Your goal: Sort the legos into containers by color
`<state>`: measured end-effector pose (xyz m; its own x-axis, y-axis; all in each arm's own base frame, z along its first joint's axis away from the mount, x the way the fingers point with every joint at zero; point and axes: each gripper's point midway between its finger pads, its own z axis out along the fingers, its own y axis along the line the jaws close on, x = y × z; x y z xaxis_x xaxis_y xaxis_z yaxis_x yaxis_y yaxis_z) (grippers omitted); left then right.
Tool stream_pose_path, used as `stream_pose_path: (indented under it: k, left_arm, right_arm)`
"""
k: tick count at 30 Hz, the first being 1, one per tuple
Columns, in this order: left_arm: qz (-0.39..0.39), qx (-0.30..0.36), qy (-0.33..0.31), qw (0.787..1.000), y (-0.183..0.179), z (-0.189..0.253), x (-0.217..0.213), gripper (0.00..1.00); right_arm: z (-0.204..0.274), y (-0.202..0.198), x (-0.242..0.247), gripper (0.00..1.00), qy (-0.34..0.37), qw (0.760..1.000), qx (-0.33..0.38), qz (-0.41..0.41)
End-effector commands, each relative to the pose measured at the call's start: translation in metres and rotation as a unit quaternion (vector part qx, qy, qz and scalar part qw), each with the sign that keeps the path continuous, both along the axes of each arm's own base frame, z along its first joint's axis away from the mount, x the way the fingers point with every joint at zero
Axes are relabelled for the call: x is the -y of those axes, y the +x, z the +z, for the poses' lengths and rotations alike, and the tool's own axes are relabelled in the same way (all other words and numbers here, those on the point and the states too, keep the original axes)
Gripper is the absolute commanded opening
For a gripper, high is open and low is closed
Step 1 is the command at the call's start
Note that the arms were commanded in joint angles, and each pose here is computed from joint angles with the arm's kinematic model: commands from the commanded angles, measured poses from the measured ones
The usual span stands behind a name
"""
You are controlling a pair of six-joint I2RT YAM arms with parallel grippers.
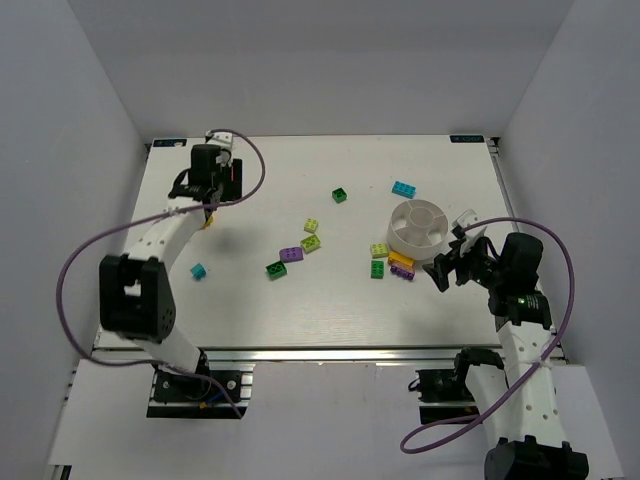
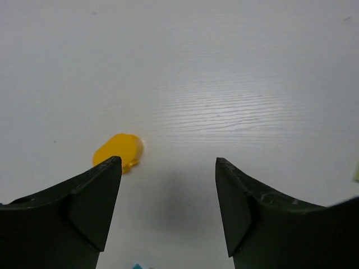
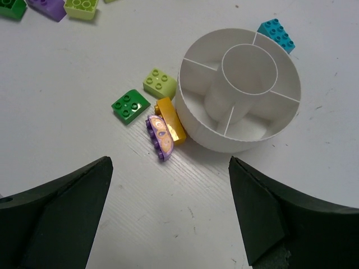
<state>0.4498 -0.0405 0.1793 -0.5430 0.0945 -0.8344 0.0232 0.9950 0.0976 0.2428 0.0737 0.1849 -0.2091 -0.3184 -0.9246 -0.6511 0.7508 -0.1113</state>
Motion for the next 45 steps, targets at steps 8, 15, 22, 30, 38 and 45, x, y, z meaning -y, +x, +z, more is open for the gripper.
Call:
stream_pose_path:
  k: [8, 15, 22, 30, 38, 45]
  left_arm:
    - [-0.004, -0.080, 0.189, 0.979, 0.017, -0.045, -0.051, 0.77]
    - [-0.042, -0.138, 0.191, 0.971, 0.028, -0.087, -0.054, 0.77]
    - [-0.045, -0.146, 0.199, 0.968, 0.036, -0.099, -0.068, 0.77]
    - [-0.055, -0.169, 0.182, 0.967, 0.028, -0.124, -0.070, 0.77]
    - [-0.053, -0.185, 0.156, 0.969, 0.022, -0.142, -0.076, 0.73]
    - [-0.048, -0.192, 0.145, 0.969, 0.014, -0.149, -0.078, 0.57]
  right_arm:
    - [0.012, -0.008, -0.011, 0.53, -0.011, 0.998, 0.023, 0.053]
    - [0.014, -0.009, -0.012, 0.63, -0.012, 0.998, 0.028, 0.059]
    - [0.013, -0.008, -0.011, 0.68, -0.015, 0.998, 0.029, 0.058]
    - [0.014, -0.006, -0.009, 0.71, -0.019, 0.998, 0.033, 0.049]
    - [0.014, -0.006, -0.007, 0.72, -0.020, 0.998, 0.034, 0.045]
    - [0.014, -0.005, -0.006, 0.72, -0.020, 0.998, 0.038, 0.040]
